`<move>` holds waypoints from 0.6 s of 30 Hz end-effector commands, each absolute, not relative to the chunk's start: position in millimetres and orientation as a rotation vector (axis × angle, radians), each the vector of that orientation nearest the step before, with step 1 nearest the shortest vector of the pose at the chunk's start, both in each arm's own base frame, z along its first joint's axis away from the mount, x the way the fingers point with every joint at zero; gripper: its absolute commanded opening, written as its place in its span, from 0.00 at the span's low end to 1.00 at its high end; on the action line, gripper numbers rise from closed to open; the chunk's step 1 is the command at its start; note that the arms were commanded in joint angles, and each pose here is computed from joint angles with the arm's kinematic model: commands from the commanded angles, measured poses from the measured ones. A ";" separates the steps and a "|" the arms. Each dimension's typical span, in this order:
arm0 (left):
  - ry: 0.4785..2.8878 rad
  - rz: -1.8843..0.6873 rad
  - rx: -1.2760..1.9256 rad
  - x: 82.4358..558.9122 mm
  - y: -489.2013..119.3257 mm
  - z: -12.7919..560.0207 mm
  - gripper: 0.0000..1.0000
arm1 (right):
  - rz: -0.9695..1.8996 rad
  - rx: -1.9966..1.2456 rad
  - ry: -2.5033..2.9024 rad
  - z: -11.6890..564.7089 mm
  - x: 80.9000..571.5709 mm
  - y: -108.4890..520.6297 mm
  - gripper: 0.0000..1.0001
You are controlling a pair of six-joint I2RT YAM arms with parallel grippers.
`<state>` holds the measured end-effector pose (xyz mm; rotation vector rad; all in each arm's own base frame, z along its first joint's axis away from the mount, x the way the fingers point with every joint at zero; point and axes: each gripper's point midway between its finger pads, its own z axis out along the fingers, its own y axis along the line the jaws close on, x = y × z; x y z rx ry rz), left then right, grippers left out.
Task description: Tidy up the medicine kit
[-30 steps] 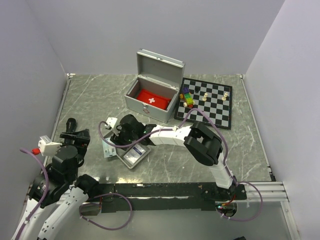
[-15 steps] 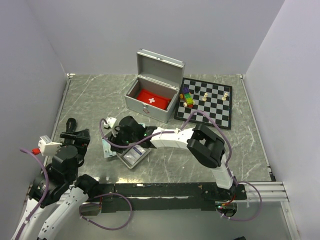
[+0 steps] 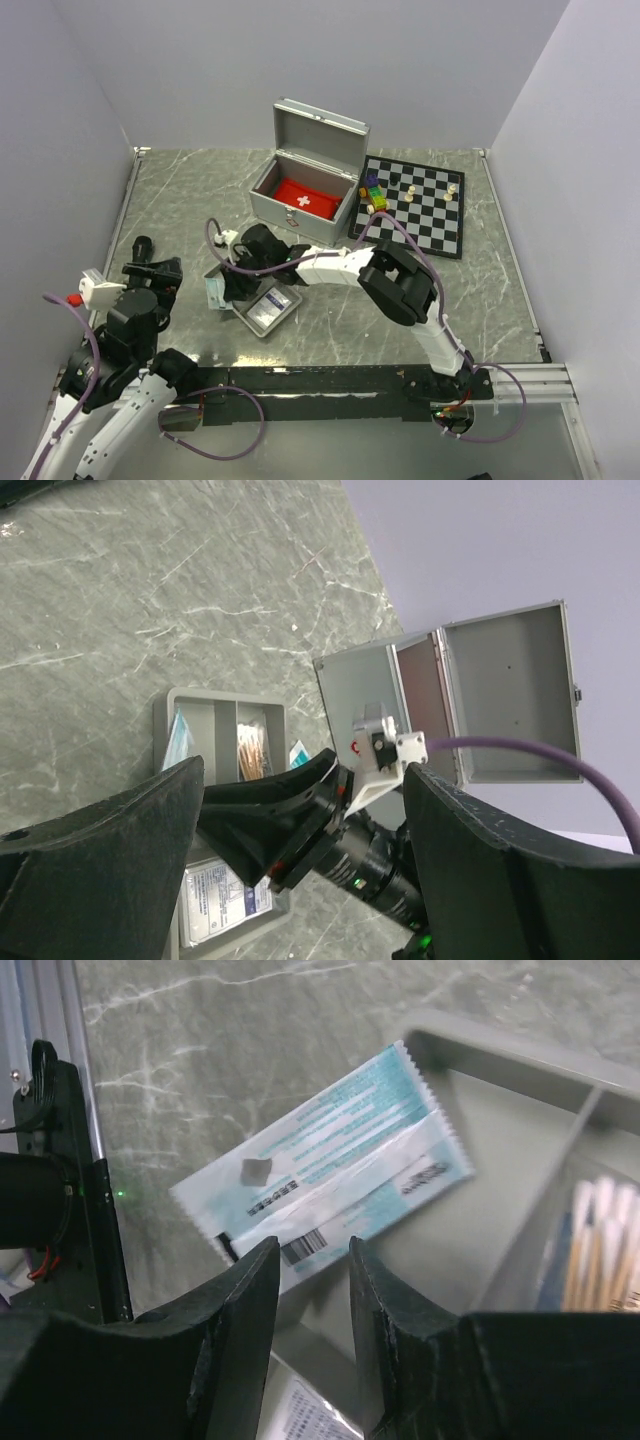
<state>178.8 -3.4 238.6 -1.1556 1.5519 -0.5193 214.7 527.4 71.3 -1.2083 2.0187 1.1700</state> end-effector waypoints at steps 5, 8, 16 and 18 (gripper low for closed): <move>1.565 -0.521 -1.146 186.5 -9.6 237.7 0.85 | 1.195 -1.070 2.071 80.3 247.5 521.0 0.41; 1.572 -0.521 -1.144 187.9 -11.2 236.1 0.85 | 1.162 -1.022 2.042 89.3 257.2 509.8 0.41; 1.577 -0.518 -1.144 189.3 -12.3 235.6 0.85 | 1.103 -0.949 1.870 154.2 259.8 477.4 0.49; 1.579 -0.518 -1.141 189.3 -12.6 234.7 0.85 | 1.044 -0.894 1.887 159.5 270.7 460.9 0.49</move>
